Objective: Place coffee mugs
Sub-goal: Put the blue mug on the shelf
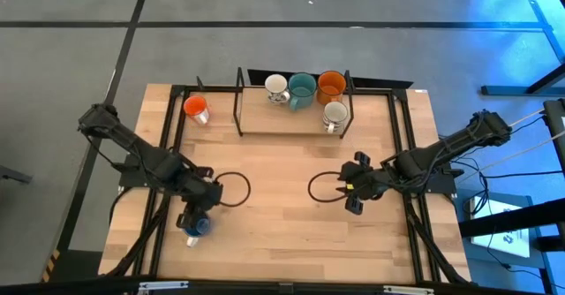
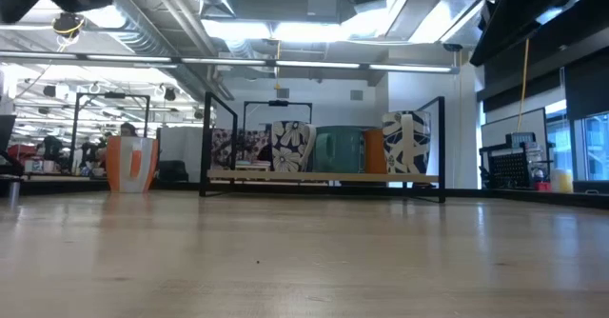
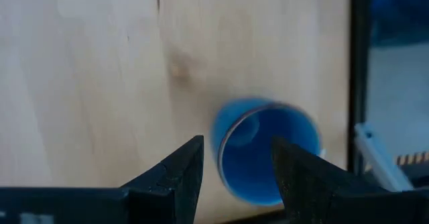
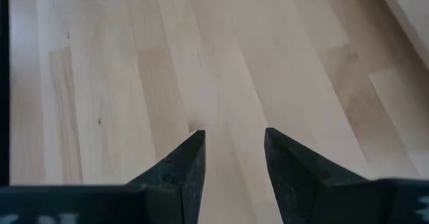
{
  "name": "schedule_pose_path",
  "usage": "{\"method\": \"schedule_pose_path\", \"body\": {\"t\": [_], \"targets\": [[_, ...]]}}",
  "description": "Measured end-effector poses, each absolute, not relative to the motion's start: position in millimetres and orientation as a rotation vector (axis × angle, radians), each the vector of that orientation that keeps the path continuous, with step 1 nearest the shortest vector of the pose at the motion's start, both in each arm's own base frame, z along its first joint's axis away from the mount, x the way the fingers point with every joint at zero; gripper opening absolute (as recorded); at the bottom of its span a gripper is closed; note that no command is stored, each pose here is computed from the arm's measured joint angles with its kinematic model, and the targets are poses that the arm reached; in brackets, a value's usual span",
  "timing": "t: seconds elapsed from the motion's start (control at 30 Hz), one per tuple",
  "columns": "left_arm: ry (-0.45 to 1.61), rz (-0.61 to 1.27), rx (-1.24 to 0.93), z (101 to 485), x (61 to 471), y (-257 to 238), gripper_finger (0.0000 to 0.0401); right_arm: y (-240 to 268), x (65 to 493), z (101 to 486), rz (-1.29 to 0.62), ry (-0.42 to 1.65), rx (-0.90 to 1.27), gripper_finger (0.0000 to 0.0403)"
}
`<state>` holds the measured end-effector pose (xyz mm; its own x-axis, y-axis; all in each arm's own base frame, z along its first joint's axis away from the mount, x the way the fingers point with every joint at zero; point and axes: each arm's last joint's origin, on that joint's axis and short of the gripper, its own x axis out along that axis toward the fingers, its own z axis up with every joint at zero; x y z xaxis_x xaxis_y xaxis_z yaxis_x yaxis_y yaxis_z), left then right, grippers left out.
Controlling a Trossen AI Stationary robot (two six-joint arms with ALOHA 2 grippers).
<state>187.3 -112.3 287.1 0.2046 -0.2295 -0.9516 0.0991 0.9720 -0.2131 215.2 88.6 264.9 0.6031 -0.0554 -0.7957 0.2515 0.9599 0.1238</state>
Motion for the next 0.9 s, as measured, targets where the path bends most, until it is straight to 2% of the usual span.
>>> {"method": "schedule_pose_path", "body": {"t": [0.27,0.67,0.77,0.9], "targets": [[1.484,-0.195,0.030,257,194,-126,0.0167,88,215,264,-0.188,0.910,0.245,0.0138],[1.545,-0.164,-0.022,220,190,-125,0.0165,88,215,264,-0.177,0.914,0.218,0.0138],[1.548,-0.163,-0.022,218,189,-125,0.0147,88,215,264,-0.187,0.909,0.213,0.0138],[1.522,-0.165,-0.053,219,194,-123,0.0089,88,215,264,-0.196,0.909,0.207,0.0138]]}}
